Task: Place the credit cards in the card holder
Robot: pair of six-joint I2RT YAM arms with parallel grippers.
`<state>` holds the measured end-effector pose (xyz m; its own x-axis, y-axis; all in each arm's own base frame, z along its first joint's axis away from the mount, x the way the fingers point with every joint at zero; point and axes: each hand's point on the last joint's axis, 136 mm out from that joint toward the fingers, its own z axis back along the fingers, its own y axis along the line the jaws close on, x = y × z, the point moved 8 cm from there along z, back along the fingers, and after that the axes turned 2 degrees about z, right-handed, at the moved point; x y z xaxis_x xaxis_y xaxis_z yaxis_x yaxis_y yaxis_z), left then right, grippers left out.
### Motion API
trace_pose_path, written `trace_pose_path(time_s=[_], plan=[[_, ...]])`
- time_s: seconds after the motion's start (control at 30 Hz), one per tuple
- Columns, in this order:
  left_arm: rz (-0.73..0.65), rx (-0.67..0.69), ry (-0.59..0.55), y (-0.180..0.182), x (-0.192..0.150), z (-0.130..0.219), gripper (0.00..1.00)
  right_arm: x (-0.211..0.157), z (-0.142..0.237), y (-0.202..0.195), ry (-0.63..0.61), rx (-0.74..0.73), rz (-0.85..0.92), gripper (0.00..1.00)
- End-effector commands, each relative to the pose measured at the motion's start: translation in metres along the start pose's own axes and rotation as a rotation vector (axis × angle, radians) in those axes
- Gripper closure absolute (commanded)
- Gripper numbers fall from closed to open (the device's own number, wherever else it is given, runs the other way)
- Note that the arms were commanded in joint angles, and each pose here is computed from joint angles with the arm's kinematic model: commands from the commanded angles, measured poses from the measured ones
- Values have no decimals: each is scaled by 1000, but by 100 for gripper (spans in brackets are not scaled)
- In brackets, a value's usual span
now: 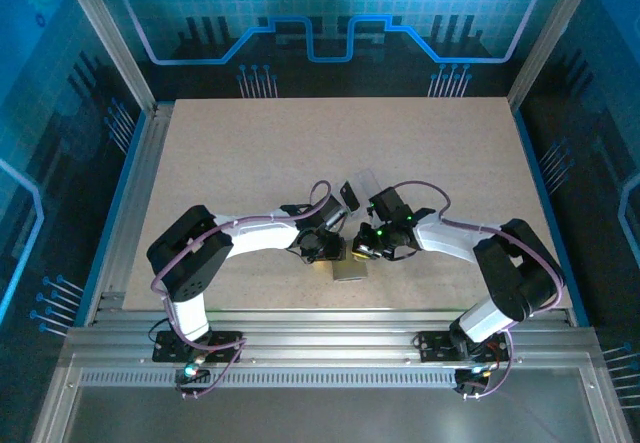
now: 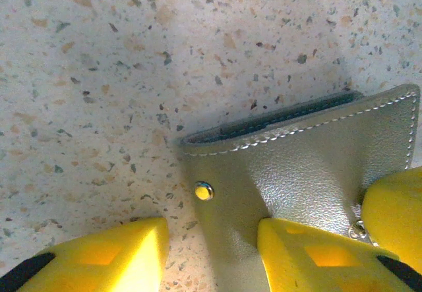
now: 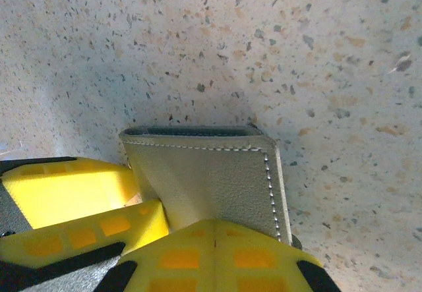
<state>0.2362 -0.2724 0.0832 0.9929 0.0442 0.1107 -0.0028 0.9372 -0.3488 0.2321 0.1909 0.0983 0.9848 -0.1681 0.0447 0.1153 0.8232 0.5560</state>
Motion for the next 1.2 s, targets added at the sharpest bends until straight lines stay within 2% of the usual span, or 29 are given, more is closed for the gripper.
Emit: trace_pose_path(time_s=[0.0,1.17], plan=[[-17,23,161,15,-41,-59,55,3,-4,9,11,30,22,100],[-13,20,166,12,-39,-62,55,-22,-9,10,67,-54,129,100]])
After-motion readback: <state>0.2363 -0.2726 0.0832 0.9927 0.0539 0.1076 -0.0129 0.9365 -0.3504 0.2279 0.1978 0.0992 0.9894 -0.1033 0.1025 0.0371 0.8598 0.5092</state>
